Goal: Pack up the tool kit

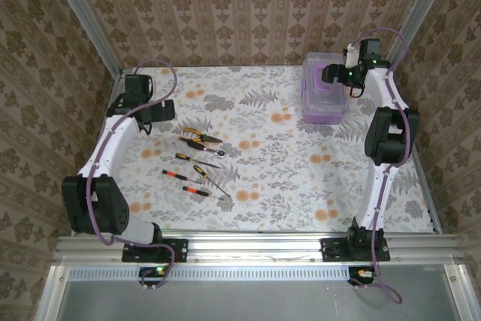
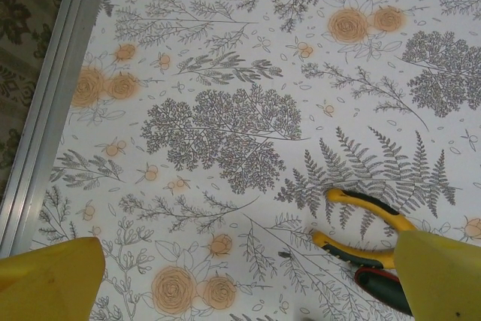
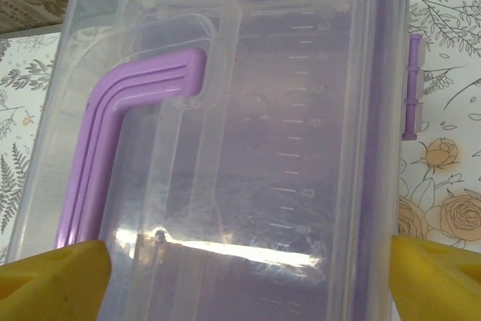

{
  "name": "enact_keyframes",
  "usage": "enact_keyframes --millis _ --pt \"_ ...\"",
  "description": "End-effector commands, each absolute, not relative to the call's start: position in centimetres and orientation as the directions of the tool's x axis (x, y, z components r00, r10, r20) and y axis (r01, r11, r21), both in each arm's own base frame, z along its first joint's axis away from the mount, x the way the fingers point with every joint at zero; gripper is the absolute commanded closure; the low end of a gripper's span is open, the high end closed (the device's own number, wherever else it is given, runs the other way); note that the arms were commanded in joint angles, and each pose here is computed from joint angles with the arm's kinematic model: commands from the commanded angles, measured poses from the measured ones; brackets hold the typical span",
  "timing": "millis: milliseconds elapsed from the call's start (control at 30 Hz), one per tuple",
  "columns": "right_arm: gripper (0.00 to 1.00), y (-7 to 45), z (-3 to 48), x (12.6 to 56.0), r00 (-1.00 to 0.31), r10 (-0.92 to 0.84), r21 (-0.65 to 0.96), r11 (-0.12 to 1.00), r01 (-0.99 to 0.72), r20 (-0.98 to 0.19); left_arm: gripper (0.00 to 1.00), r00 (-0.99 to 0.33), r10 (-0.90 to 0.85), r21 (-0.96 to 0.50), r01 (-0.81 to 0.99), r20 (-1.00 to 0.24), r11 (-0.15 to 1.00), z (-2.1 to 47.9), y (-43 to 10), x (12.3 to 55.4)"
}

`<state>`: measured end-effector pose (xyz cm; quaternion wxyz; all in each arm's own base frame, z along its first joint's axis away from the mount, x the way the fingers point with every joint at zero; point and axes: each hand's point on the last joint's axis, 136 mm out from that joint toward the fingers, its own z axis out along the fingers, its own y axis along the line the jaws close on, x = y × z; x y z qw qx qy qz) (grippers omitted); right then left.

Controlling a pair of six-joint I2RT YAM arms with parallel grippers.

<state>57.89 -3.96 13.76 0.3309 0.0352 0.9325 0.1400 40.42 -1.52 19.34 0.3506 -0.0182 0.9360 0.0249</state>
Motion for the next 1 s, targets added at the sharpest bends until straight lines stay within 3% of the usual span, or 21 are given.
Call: enact_keyframes --millis 0,100,533,833,967 --pt "0.12 -2.7 10.2 56.2 -0.845 0.154 0.314 0.949 -0.018 -0.512 0.0 -0.752 -0.013 0.025 -0.039 -0.659 0.999 19.6 -1.9 39.7" --pt "0.18 -2.5 9.8 55.8 -0.852 0.152 0.312 0.95 -0.014 -0.5 0.0 -0.755 -0.008 0.025 -0.032 -0.656 0.999 19.5 -2.0 39.5" --pt "0.2 1.4 8.0 50.4 -0.904 0.022 0.145 0.988 -0.044 -0.427 0.0 -0.752 -0.002 -0.016 0.011 -0.659 1.0 19.1 -3.6 39.3" --pt "0.24 6.2 7.6 43.0 -0.904 0.128 0.229 0.973 0.035 -0.408 0.0 -0.762 0.046 -0.098 0.143 -0.646 0.985 17.2 -10.2 39.9" --pt "0.24 8.5 8.7 39.3 -0.889 0.18 0.299 0.953 0.052 -0.42 0.0 -0.77 0.044 -0.215 0.232 -0.637 0.949 15.7 -15.1 39.8"
